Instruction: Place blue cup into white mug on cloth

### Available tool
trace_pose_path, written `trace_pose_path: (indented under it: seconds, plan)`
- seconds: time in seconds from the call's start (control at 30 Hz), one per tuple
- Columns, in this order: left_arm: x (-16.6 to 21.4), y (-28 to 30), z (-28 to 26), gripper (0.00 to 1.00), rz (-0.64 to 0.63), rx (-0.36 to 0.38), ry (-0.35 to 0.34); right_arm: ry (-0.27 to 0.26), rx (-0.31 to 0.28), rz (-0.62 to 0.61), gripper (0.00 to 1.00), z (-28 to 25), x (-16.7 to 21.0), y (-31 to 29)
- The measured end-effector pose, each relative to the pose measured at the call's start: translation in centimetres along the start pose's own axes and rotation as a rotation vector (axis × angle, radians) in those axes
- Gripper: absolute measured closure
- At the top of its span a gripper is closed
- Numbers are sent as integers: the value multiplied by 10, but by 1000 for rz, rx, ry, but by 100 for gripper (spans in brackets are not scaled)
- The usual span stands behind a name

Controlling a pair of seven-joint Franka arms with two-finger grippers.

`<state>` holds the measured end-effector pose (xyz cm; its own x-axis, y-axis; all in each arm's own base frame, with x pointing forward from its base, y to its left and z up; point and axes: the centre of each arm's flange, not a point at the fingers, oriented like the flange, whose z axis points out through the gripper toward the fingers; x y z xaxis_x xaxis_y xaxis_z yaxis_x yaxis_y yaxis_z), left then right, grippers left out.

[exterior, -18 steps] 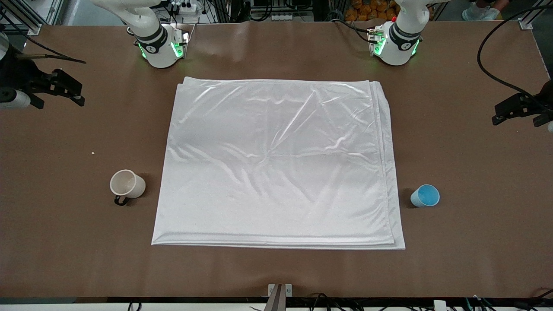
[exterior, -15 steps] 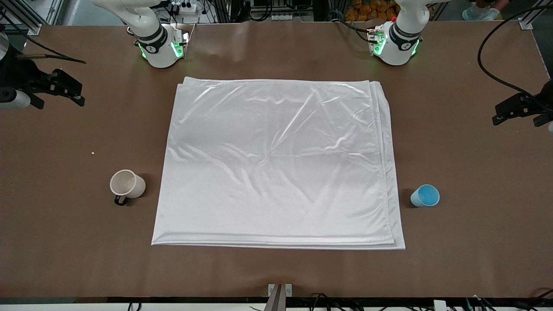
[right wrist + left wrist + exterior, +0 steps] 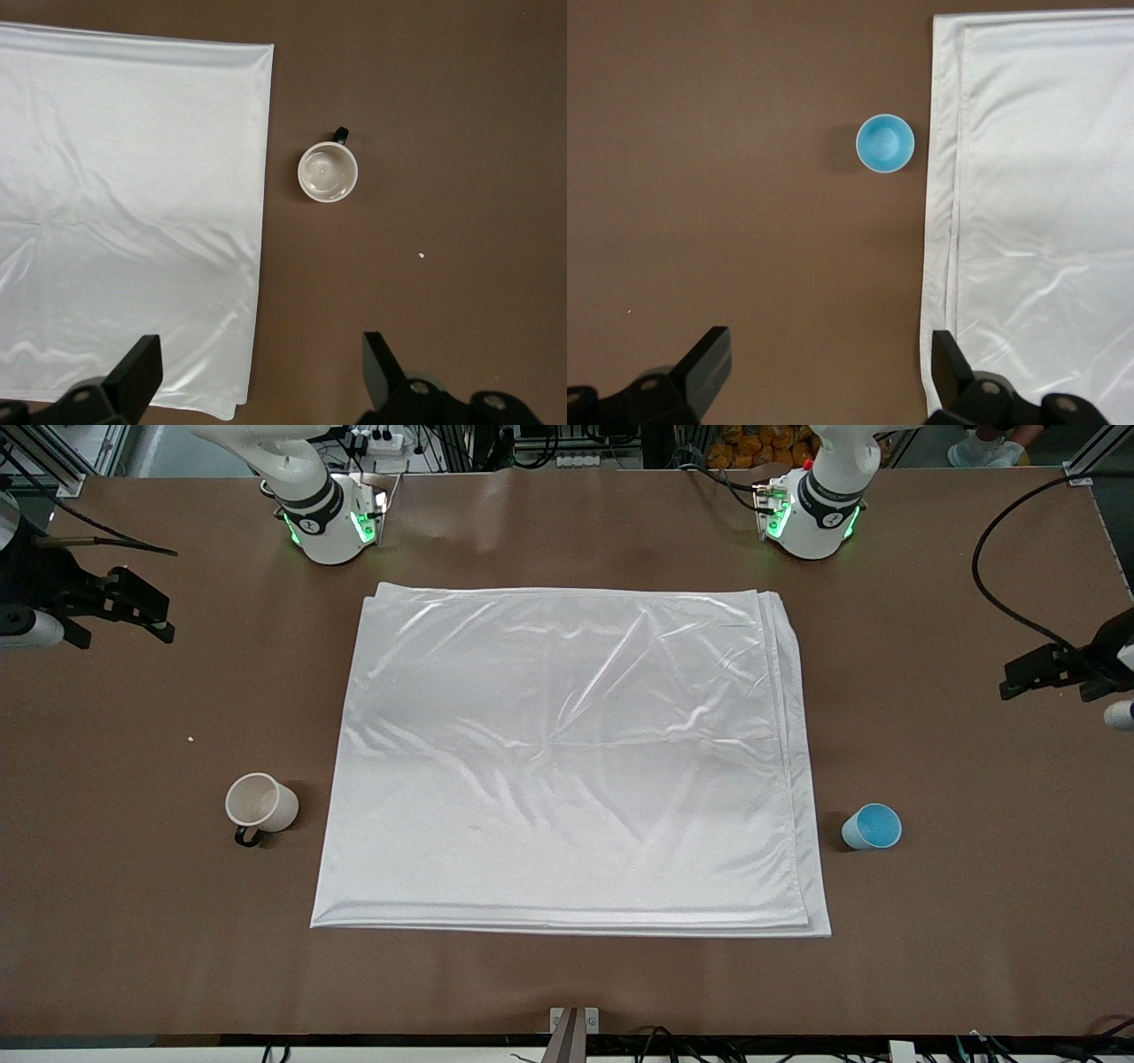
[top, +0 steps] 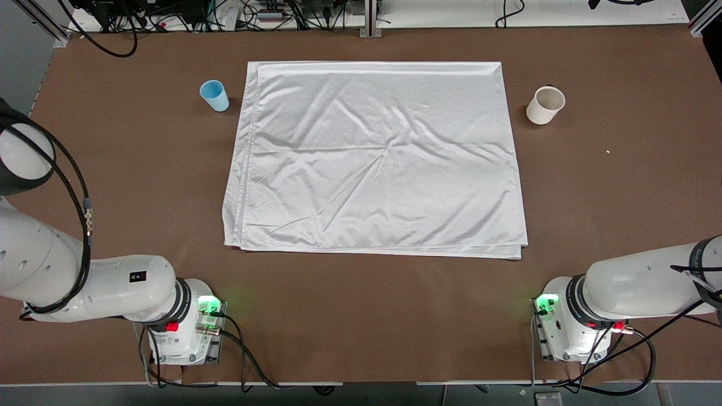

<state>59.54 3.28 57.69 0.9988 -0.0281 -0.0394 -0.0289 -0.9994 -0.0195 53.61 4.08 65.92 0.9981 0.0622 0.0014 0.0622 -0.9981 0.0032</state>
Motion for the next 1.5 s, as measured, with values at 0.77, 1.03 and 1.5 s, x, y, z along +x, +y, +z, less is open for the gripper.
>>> trace_pose_path:
  seconds: [0.77,1.03,1.5]
  plan:
    - [87,-43,177,0,-123,-28,19,-104,-7,13,0,59,31,10]
    - [101,-27,211,0,-107,-35,30,-131,-7,84,0,124,69,48]
    - [111,1,264,0,-146,-45,20,-190,2,246,0,222,101,109]
